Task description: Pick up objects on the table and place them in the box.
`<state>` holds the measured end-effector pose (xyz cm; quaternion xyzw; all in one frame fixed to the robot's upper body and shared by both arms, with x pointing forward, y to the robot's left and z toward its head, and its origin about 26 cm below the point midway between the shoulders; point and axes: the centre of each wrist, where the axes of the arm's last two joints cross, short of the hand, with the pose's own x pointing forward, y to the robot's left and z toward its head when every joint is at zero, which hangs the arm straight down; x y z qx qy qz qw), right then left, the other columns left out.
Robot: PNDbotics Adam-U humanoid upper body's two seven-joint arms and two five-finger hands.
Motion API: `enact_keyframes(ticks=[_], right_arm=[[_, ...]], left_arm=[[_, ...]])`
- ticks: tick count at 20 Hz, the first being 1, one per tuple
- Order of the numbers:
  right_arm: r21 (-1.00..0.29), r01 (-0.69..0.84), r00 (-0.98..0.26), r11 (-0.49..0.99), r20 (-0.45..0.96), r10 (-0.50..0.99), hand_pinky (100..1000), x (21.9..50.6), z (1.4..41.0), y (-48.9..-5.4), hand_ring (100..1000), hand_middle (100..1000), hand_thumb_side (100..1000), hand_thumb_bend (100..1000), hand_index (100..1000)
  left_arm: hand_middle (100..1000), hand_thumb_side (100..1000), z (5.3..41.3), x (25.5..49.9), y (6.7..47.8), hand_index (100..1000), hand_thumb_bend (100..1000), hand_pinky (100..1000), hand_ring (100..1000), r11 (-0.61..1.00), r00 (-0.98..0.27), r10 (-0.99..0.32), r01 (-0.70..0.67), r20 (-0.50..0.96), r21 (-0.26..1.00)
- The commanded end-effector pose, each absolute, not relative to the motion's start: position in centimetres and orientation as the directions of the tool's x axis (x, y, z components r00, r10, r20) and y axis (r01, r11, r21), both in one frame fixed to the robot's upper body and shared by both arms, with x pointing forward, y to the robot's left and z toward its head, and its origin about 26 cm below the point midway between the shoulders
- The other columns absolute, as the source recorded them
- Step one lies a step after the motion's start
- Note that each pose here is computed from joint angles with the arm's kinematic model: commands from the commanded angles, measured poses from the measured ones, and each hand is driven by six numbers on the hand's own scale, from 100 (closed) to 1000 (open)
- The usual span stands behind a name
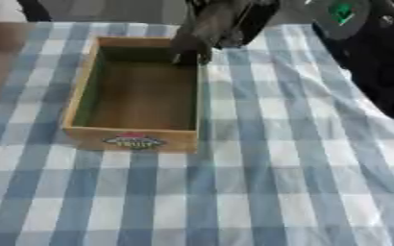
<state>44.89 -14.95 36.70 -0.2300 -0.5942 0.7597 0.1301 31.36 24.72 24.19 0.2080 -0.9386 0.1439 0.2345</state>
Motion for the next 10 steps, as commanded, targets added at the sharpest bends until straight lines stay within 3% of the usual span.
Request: enact_keyframes(ticks=[1,10], right_arm=[[-0.884,0.131,-0.894,-0.448,-0.301,0.331,841,45.2,38.2,-14.5,863,407,100,100,431],[-0.908,0.094,-0.888,-0.408,-0.262,0.378,836,46.7,37.1,-12.6,858,399,100,100,427]], left_arm=[[783,621,25.2,31.0,24.5,788,100,827,838,0.882,-0.826,-0.317,-0.438,0.467,-0.174],[784,622,25.5,31.1,24.1,787,100,828,839,0.890,-0.836,-0.300,-0.418,0.460,-0.180]])
